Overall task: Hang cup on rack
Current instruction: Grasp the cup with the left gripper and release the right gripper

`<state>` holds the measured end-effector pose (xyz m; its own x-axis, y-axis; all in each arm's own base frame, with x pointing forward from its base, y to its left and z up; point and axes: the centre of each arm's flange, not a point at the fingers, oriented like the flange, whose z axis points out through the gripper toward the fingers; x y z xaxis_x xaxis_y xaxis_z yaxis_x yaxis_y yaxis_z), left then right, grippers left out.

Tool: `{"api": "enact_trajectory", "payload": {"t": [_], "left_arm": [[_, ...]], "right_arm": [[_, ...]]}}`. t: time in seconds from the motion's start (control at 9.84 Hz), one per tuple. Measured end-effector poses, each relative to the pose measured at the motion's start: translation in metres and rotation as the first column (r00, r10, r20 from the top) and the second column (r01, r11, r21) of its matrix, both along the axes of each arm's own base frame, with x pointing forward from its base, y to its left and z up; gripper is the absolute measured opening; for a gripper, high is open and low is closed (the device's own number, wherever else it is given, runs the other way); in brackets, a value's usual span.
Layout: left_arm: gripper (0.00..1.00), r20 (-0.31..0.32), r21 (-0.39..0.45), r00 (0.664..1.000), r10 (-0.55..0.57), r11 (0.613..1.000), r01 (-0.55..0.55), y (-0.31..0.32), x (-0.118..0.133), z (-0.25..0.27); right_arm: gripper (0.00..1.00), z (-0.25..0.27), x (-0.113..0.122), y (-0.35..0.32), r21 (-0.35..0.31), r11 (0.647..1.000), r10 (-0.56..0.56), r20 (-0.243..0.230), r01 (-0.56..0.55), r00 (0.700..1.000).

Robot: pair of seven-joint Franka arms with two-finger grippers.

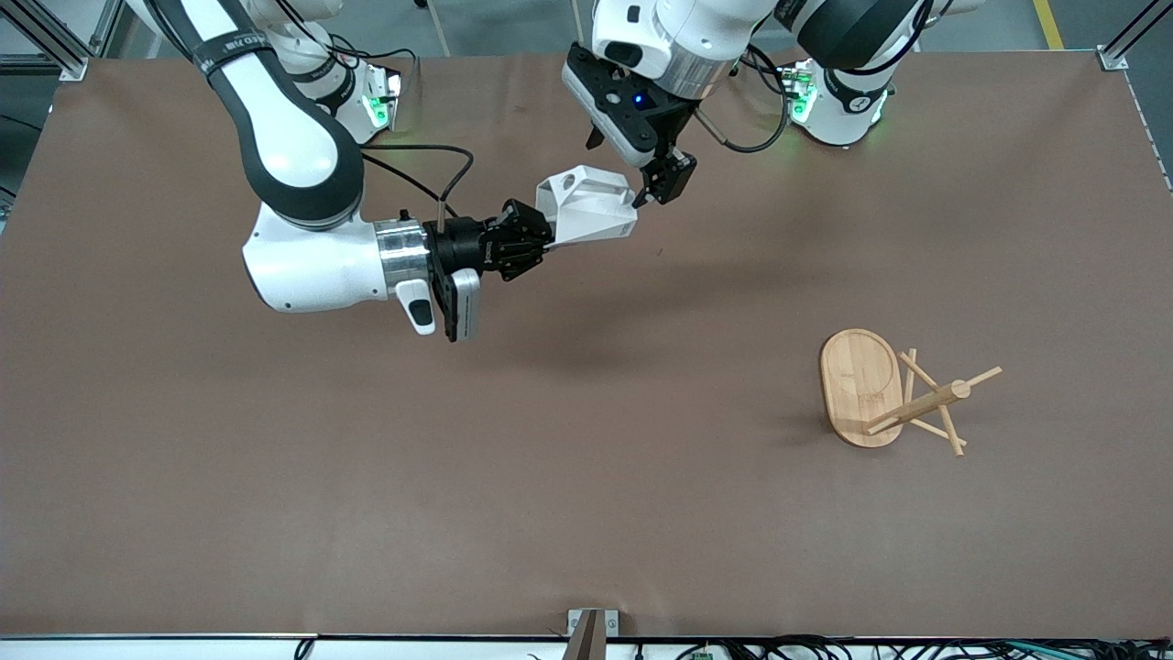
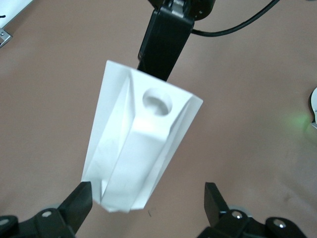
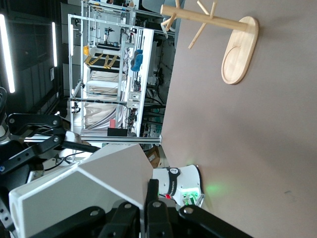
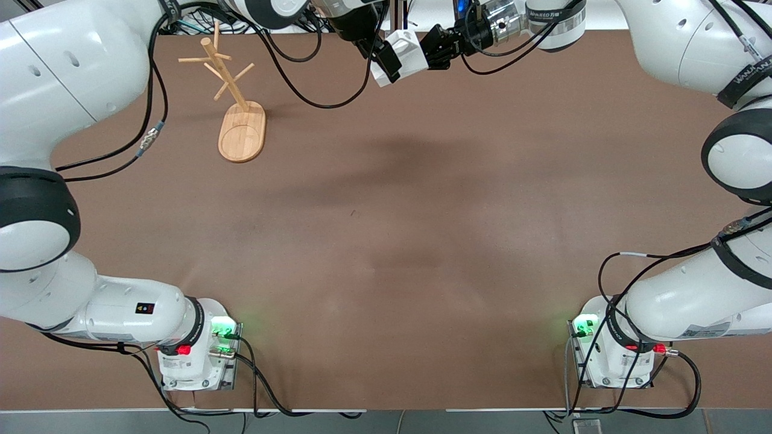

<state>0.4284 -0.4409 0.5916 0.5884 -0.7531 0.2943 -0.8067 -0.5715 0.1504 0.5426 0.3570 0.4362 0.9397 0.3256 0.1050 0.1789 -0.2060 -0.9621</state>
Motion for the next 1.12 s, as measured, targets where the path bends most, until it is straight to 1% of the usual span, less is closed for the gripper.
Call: {"api": "enact_trajectory", "payload": {"t": [0.1, 0.2, 0.51, 0.61, 0.71, 1.02, 1.12], "left_arm": [[1.00, 0.016, 0.007, 1.000, -0.002, 1.000, 0.002, 0.0000, 0.0017, -0.0008], [1.00, 0.027, 0.006, 1.000, -0.010, 1.000, 0.010, -0.0009, 0.0047, -0.0034], [0.98, 0.042, 0.007, 0.994, -0.098, 0.995, 0.098, -0.0078, 0.0037, -0.0105], [0.89, 0.051, 0.010, 0.991, -0.128, 0.992, 0.127, -0.0086, 0.0028, -0.0104], [0.76, 0.062, 0.014, 0.985, -0.160, 0.987, 0.159, -0.0094, 0.0018, -0.0102], [0.76, 0.071, 0.015, 0.981, -0.179, 0.984, 0.179, -0.0078, 0.0037, -0.0092], [0.76, 0.073, 0.016, 0.981, -0.178, 0.984, 0.177, -0.0059, 0.0058, -0.0090]], "right_arm": [[0.04, -0.0014, -0.0034, 0.0035, 0.007, 1.000, 0.009, -0.020, -0.009, 1.000], [0.04, -0.0005, -0.0082, 0.0060, 0.023, 0.999, 0.040, -0.053, -0.039, 0.998], [0.04, -0.0015, -0.0110, 0.0044, 0.018, 0.998, 0.062, -0.137, -0.060, 0.989], [0.04, -0.0013, -0.0103, 0.0043, 0.014, 0.998, 0.055, -0.146, -0.054, 0.988], [0.04, -0.0012, -0.0095, 0.0034, 0.011, 0.999, 0.053, -0.147, -0.052, 0.988], [0.05, 0.0006, -0.0084, 0.0038, 0.007, 0.999, 0.046, -0.153, -0.045, 0.987], [0.10, 0.0029, -0.0086, 0.0046, 0.009, 0.999, 0.050, -0.157, -0.049, 0.986]]}}
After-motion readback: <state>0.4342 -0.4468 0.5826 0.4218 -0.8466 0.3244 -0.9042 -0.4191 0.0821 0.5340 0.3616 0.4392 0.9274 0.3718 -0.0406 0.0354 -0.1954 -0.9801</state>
